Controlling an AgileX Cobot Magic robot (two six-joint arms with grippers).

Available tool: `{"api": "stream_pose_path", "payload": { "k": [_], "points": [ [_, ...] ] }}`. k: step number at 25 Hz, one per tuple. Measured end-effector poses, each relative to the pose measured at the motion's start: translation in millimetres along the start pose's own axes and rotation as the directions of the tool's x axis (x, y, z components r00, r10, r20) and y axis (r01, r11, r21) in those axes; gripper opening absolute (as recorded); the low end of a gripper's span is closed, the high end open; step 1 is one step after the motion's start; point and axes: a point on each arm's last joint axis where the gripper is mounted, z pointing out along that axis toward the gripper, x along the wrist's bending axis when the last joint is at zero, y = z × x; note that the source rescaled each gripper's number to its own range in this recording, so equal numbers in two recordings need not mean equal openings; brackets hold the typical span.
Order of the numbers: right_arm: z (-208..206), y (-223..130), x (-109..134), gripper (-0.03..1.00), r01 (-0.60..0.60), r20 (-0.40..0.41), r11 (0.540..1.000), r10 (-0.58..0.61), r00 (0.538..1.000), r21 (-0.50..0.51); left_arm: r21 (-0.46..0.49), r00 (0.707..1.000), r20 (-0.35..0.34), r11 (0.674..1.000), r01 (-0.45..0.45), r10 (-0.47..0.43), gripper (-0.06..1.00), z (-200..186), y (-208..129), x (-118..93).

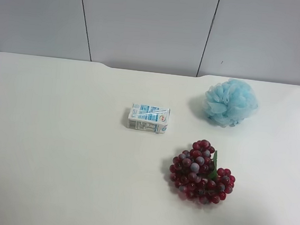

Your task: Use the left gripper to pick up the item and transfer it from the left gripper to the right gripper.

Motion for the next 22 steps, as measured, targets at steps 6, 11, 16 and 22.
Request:
{"api": "stream_pose_path", "payload": {
  "k": [6, 11, 16, 22],
  "points": [
    [0.0, 0.0, 0.0, 1.00, 0.000, 0.000, 1.000, 0.000, 1.000, 0.000, 0.000, 1.000, 0.000, 1.000, 0.000, 0.000, 1.00, 0.0, 0.0, 0.0],
    [0.0, 0.0, 0.0, 1.00, 0.000, 0.000, 1.000, 0.000, 1.000, 0.000, 0.000, 1.000, 0.000, 1.000, 0.000, 0.000, 1.00, 0.0, 0.0, 0.0],
    [0.0, 0.0, 0.0, 1.00, 0.000, 0.000, 1.000, 0.000, 1.000, 0.000, 0.000, 1.000, 0.000, 1.000, 0.000, 0.000, 1.00, 0.0, 0.0, 0.0],
    [0.0, 0.0, 0.0, 1.00, 0.000, 0.000, 1.000, 0.000, 1.000, 0.000, 0.000, 1.000, 0.000, 1.000, 0.000, 0.000, 1.00, 0.0, 0.0, 0.0]
  ]
}}
